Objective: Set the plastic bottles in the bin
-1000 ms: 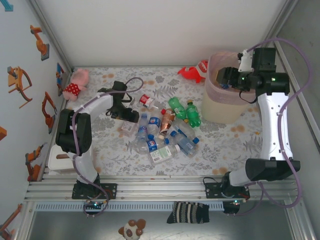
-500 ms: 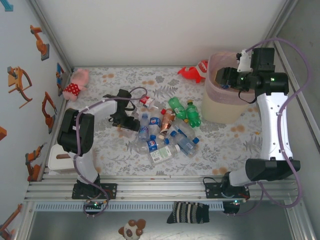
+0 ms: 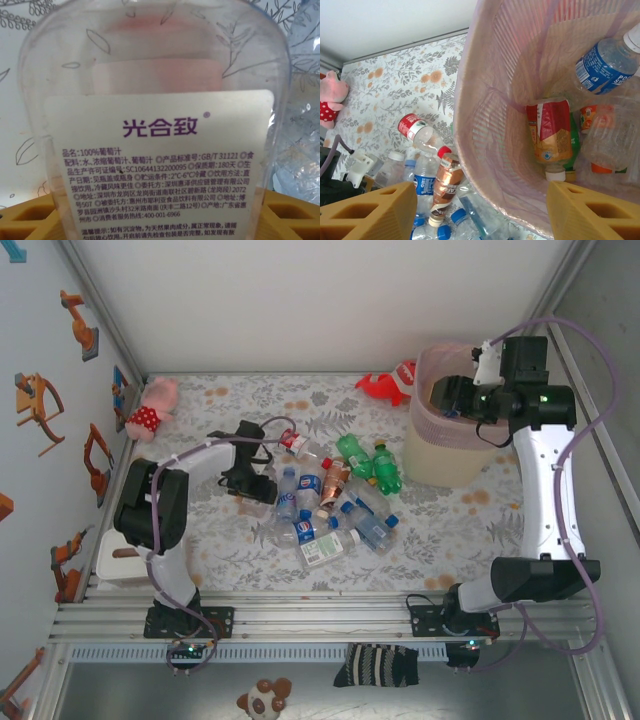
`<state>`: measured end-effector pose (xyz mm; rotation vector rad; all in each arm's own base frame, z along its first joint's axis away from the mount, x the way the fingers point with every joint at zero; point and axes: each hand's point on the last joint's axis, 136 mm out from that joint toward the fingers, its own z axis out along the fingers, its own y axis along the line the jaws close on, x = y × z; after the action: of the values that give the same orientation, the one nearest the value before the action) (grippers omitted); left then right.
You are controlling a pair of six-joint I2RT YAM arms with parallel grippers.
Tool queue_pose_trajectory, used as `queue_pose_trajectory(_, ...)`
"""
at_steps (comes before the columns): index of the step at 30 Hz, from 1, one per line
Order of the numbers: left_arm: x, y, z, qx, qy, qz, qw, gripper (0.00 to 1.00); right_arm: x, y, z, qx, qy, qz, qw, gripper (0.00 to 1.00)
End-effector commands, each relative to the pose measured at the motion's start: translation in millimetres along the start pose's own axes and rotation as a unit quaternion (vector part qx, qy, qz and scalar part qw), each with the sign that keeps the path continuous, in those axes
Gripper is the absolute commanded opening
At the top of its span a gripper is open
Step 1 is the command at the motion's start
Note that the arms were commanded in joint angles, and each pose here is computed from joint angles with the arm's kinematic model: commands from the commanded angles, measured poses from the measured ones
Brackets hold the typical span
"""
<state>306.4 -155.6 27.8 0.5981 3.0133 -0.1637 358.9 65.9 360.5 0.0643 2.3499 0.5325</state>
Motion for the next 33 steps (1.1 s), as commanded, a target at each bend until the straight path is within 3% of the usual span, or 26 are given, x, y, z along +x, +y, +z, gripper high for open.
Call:
queue_pose_trajectory(1,-0.3,-2.5,-19.8,0.0,-0.021,-0.002,1.0,0.65,-1.5,7.0,-4.1,-0.009,-0.01,0.0,1.0,0.68)
queue_pose_trajectory(9,-23.7,-23.3,-76.7,0.047,-0.113,0.006,0.992,0.63,-5.4,33.1,-9.4,-0.064,-0.039,-0.014,0.997,0.68)
queue_pose_trajectory(15,-41.0,-58.7,-147.1,0.132,-0.234,0.048,0.962,0.62,-7.0,75.3,-18.3,-0.146,-0.085,-0.07,0.983,0.68)
queue_pose_trajectory(18,-42.7,-86.5,-189.4,0.194,-0.303,0.091,0.929,0.61,-4.4,105.9,-27.1,-0.21,-0.11,-0.112,0.965,0.67)
queue_pose_trajectory(23,-32.9,-131.7,-257.3,0.291,-0.398,0.168,0.854,0.61,9.4,158.6,-46.2,-0.324,-0.138,-0.182,0.918,0.68)
queue_pose_trajectory(33,9.4,-193.7,-359.2,0.416,-0.505,0.298,0.694,0.61,49.8,239.7,-99.6,-0.503,-0.168,-0.305,0.791,0.76)
